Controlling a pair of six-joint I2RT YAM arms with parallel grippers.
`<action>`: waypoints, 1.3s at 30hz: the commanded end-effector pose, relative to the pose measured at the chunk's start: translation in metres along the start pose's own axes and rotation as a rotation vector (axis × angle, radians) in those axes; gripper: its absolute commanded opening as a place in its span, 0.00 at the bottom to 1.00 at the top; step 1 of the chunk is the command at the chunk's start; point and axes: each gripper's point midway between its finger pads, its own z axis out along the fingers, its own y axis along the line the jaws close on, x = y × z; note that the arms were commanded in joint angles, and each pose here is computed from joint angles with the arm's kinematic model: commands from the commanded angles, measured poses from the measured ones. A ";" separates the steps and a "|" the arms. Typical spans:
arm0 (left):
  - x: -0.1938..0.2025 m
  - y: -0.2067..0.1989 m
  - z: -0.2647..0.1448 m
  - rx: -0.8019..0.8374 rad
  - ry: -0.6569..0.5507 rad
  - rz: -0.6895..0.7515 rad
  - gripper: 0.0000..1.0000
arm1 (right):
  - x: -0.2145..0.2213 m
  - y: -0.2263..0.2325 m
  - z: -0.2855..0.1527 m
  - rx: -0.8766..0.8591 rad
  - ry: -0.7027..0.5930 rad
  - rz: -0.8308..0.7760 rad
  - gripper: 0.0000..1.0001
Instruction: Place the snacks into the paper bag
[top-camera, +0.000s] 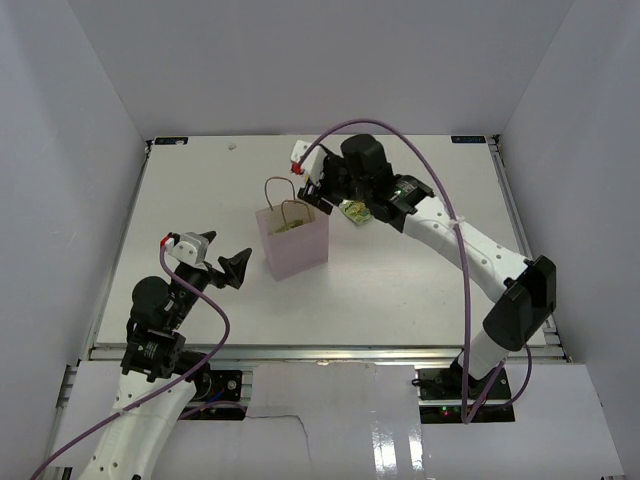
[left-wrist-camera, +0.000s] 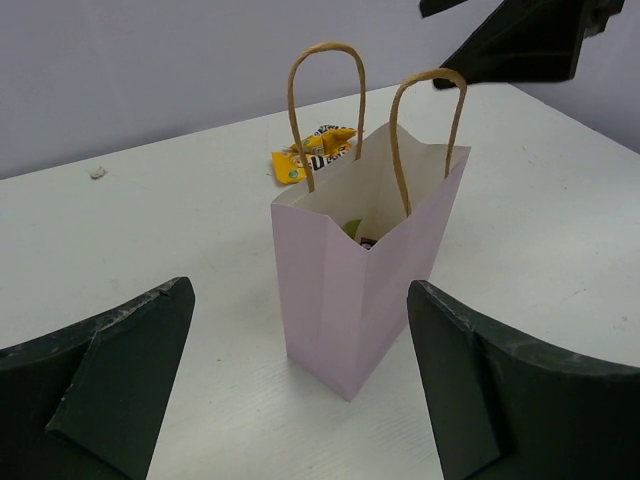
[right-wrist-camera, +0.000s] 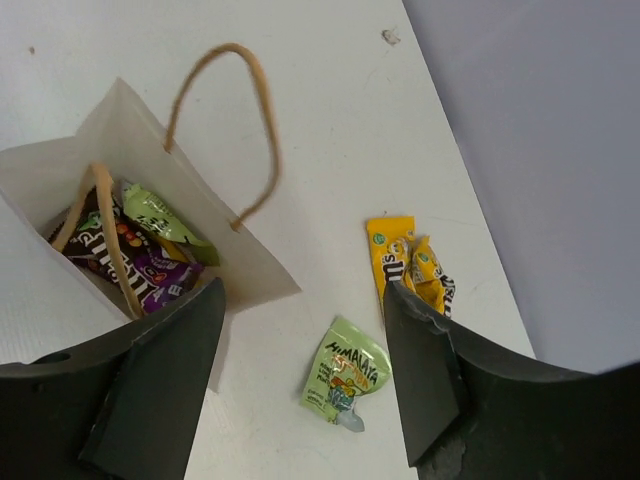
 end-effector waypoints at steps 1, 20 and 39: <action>-0.001 -0.001 0.000 0.006 -0.008 0.005 0.98 | 0.009 -0.044 -0.034 0.066 -0.057 0.158 0.71; 0.004 -0.001 0.005 0.015 0.011 0.008 0.98 | 0.266 -0.074 0.057 0.097 0.360 0.699 0.82; 0.006 -0.002 0.006 0.021 0.017 0.008 0.98 | 0.302 -0.053 0.076 -0.039 0.427 0.531 0.78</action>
